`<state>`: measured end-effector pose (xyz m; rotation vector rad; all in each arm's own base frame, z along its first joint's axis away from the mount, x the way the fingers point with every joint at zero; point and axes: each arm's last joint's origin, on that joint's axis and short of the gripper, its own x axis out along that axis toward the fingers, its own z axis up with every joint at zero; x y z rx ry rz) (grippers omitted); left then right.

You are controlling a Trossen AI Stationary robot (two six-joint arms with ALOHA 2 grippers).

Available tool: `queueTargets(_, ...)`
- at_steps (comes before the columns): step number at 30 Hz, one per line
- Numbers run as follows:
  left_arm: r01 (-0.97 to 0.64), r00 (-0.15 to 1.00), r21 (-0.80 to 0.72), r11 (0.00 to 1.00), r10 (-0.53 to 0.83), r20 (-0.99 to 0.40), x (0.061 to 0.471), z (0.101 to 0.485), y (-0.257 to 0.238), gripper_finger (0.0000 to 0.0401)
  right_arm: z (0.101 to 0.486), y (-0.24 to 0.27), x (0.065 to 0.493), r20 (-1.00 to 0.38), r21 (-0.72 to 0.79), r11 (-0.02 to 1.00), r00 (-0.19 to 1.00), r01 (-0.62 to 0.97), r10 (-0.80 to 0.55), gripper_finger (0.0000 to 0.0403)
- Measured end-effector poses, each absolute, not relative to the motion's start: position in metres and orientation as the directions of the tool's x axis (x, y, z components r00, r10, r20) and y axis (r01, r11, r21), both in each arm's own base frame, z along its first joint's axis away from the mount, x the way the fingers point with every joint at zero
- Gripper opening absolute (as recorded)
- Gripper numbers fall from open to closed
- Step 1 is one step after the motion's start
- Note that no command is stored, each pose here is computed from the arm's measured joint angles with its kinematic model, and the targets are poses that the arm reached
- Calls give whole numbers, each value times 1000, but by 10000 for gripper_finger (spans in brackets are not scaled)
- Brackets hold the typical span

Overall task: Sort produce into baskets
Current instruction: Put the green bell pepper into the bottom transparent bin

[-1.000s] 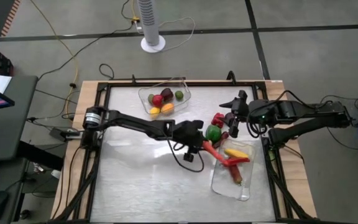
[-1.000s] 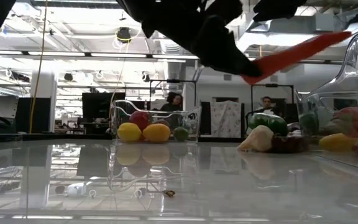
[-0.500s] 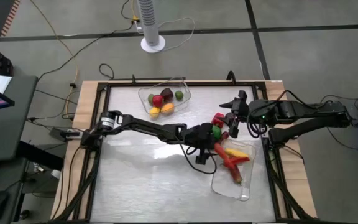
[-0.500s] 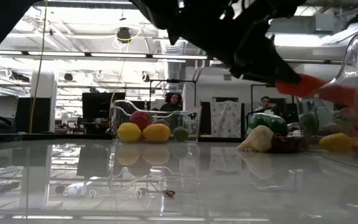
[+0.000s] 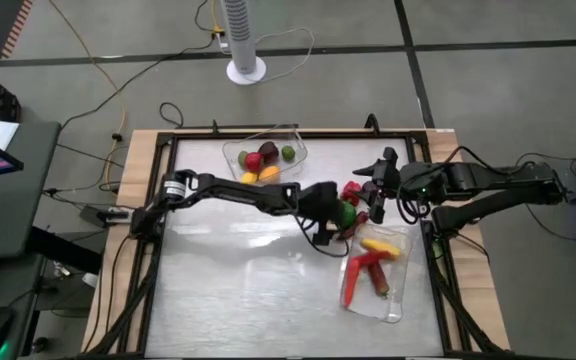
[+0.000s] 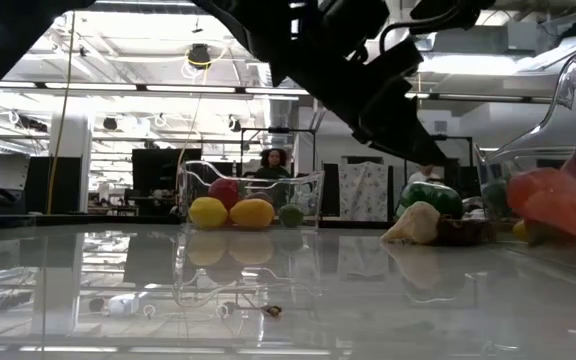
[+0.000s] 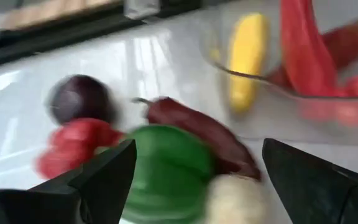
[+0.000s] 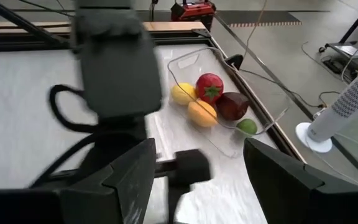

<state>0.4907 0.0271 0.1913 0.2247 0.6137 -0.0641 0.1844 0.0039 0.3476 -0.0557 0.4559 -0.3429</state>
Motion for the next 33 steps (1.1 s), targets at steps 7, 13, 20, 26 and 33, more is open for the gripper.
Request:
queueTargets(7,116,853,183,976,-4,-522,496,190,42,344,349,4,185,-412,-129,941,846,312,-337,272)
queueTargets(13,116,843,252,961,40,-537,504,156,41,394,348,4,185,-414,-135,941,846,309,-337,272)
queueTargets(20,121,803,262,957,61,-592,501,146,48,376,348,4,185,-416,-132,941,844,311,-338,272)
queueTargets(26,144,759,257,956,60,-649,497,142,50,344,349,4,185,-412,-130,941,846,312,-337,272)
queueTargets(33,126,745,234,964,63,-664,495,148,50,320,349,4,185,-412,-117,941,847,318,-337,272)
